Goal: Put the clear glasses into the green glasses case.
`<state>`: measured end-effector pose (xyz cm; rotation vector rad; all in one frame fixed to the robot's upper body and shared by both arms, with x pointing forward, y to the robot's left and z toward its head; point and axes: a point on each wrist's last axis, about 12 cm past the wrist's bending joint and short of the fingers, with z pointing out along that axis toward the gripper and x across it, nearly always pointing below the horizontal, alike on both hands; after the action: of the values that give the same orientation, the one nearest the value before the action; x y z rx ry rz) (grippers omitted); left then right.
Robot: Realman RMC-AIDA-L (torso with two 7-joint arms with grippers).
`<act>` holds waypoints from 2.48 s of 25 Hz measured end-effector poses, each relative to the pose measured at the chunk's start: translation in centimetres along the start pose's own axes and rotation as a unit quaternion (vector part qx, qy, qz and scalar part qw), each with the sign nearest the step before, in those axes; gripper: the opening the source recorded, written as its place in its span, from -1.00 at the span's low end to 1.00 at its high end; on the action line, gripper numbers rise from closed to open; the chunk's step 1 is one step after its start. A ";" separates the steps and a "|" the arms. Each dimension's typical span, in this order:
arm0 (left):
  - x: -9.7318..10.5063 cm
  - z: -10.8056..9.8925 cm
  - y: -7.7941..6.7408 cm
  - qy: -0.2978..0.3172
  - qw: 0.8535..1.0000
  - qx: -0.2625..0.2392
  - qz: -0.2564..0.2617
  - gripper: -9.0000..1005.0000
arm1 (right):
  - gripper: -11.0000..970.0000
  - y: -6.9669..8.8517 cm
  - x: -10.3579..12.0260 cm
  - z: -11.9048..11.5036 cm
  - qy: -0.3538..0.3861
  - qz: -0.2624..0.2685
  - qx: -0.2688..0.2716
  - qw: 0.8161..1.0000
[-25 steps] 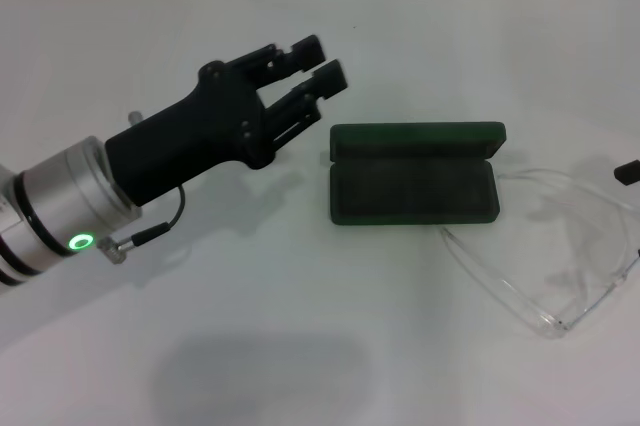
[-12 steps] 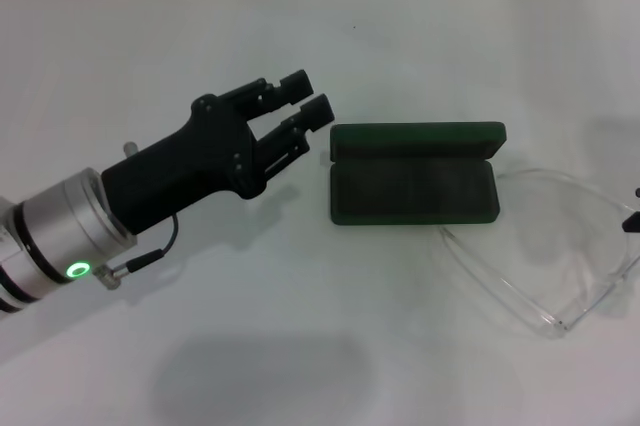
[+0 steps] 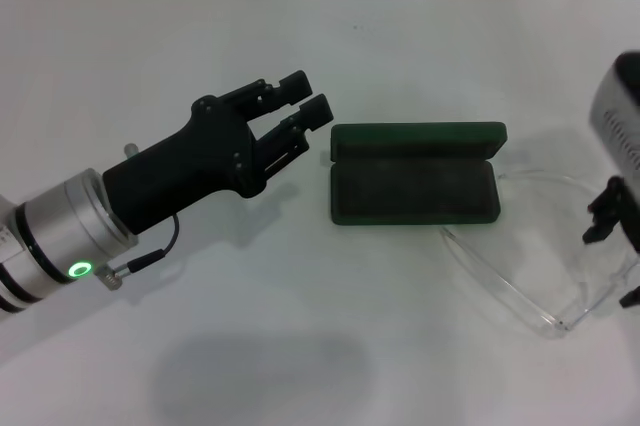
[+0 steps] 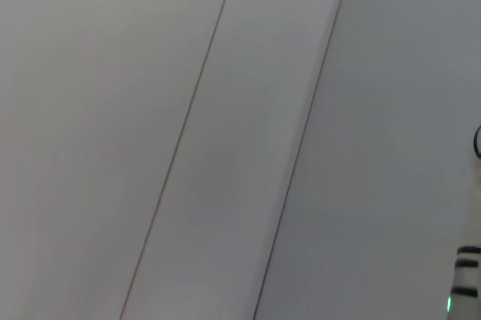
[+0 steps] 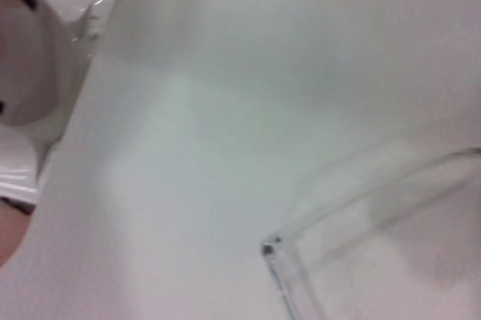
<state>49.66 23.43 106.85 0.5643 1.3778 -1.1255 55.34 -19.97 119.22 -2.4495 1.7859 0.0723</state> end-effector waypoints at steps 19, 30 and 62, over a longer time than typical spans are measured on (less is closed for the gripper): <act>0.8 -1.1 0.1 0.001 1.000 -0.028 0.010 -0.20 | 0.42 -0.7 -1.8 2.6 0.062 -0.007 -0.023 0.998; 1.0 -1.6 0.2 -0.001 0.999 -0.041 0.008 -0.20 | -0.05 -0.8 -2.6 3.7 0.081 -0.011 -0.029 0.996; 0.7 -3.7 -0.1 -0.062 0.994 -0.087 -0.018 -0.20 | -0.73 1.7 1.1 -0.6 -0.120 0.011 0.038 0.992</act>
<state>47.72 26.37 105.53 0.3389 1.3657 -1.0402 54.07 -21.58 119.56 -2.2586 1.6806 0.2824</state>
